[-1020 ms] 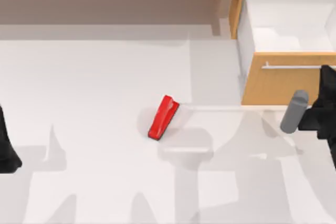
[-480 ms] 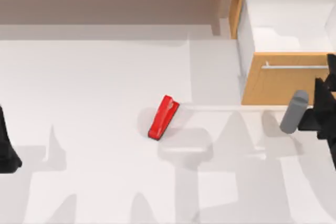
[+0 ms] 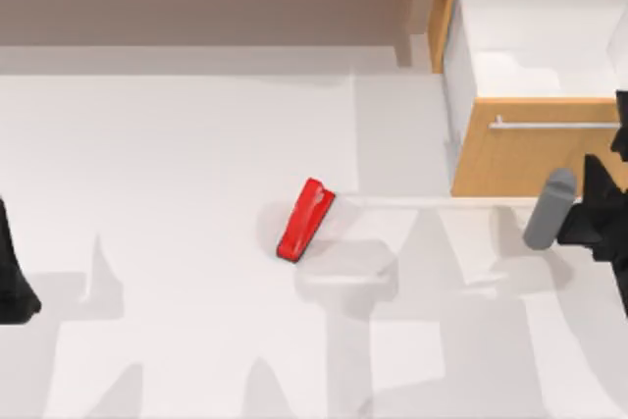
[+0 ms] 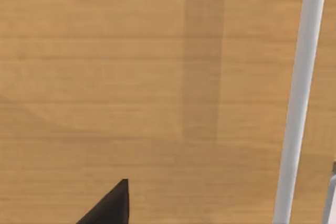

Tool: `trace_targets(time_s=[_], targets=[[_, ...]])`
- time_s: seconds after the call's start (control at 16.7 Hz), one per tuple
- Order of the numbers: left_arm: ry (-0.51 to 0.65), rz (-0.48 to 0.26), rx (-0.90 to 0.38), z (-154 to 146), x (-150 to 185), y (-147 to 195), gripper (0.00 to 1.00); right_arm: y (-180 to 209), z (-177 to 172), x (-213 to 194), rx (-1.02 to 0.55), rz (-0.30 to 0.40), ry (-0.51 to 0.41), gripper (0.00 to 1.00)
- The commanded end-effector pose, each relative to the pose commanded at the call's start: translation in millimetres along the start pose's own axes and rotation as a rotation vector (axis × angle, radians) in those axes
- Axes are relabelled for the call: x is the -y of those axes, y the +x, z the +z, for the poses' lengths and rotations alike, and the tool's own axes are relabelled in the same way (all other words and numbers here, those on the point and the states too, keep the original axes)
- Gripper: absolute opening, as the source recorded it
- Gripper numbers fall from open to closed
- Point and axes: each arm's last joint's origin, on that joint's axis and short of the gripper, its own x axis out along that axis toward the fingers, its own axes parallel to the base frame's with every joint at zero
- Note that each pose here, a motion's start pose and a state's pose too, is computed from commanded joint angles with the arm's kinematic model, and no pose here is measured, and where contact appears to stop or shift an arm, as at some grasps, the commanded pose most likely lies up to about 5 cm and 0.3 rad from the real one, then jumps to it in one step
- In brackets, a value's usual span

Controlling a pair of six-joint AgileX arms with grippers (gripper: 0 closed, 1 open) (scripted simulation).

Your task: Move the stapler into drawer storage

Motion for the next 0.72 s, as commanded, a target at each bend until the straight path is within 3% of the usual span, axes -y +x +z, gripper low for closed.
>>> trace_targets(time_s=[0.54, 0.6, 0.72], targets=[[0.0, 0.0, 0.0, 0.0, 0.0, 0.0, 1.0, -19.5, 0.0, 0.0, 0.0, -0.001, 0.0, 1.0], [0.0, 0.0, 0.0, 0.0, 0.0, 0.0, 1.0, -20.2, -1.2, -13.7, -0.003, 0.071, -0.027, 1.0], [0.0, 0.0, 0.0, 0.0, 0.0, 0.0, 1.0, -19.4, 1.4, -12.4, 0.01, 0.065, -0.018, 1.0]])
